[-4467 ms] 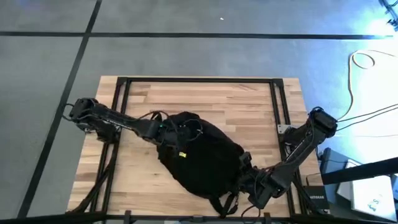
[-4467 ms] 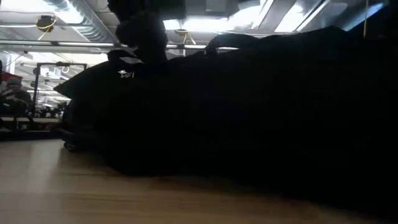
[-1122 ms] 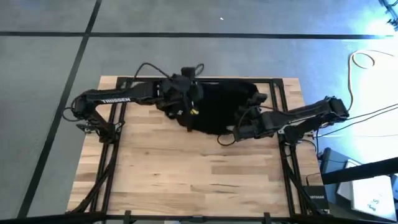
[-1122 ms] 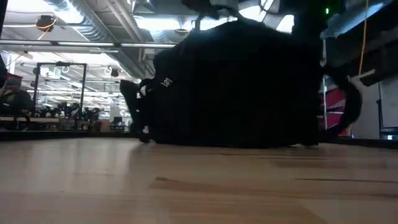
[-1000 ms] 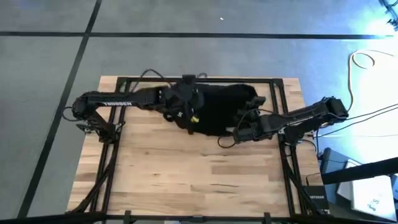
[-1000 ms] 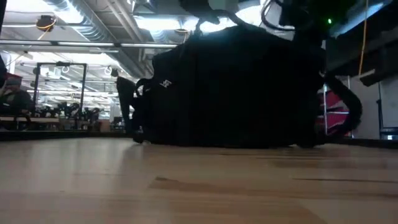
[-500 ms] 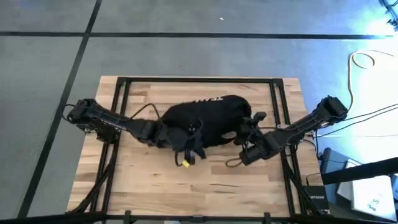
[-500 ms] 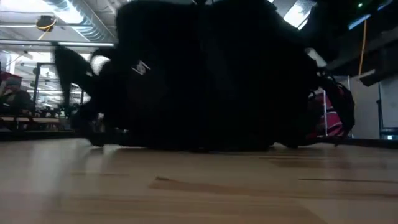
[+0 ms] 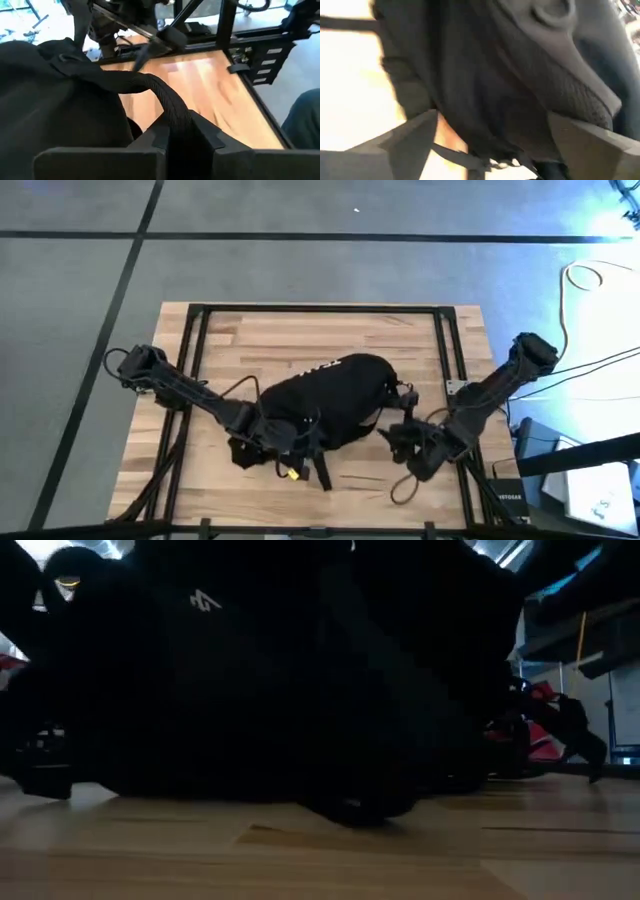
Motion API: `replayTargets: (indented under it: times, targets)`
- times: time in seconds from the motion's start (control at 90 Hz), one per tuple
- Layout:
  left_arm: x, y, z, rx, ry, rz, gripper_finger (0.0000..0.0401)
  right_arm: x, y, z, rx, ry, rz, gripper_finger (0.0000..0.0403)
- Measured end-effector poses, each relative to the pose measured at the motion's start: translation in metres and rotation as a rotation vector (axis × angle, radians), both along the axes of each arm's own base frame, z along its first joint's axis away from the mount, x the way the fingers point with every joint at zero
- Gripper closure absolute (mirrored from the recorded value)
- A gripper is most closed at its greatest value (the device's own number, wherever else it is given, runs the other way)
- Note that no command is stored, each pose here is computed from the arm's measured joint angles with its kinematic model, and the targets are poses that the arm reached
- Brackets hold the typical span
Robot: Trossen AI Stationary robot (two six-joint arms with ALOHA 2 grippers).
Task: Unpack backpack
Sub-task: Move the black backpack to the center of the table
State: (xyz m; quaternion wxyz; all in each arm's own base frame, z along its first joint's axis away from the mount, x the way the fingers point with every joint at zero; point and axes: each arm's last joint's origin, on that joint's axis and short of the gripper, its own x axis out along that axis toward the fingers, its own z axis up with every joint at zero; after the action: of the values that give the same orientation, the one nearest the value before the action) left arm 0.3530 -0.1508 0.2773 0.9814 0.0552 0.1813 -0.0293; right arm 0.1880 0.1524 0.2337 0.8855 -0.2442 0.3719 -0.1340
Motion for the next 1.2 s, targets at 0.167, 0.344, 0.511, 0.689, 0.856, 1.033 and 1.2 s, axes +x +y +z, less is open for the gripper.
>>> replayTargets:
  times: [0.167,0.344,0.511,0.689,0.856,1.033,1.2]
  targets:
    - [0.000,0.000,0.000,0.039,-0.002,0.002,0.0377,-0.007,0.026,0.009,0.076,-0.101,0.107,0.0011]
    - [0.002,0.002,0.001,0.069,-0.015,0.005,0.0378,0.004,0.048,0.000,0.191,-0.167,0.127,0.0087]
    - [0.002,0.003,0.002,0.079,-0.020,0.014,0.0378,0.025,0.069,-0.034,0.211,-0.163,0.130,0.0288]
    - [0.003,0.003,0.002,0.080,-0.033,0.033,0.0378,0.041,0.077,-0.080,0.205,-0.196,-0.008,0.0384]
    - [0.004,0.003,0.005,0.068,-0.058,0.041,0.0378,0.058,0.087,-0.115,0.364,-0.365,-0.156,0.0398]
    - [0.004,0.003,0.006,0.061,-0.072,0.045,0.0378,0.091,0.080,-0.143,0.526,-0.458,-0.238,0.0401]
    - [0.005,0.000,0.011,0.037,-0.125,0.047,0.0378,0.124,0.035,-0.158,0.534,-0.493,-0.406,0.0402]
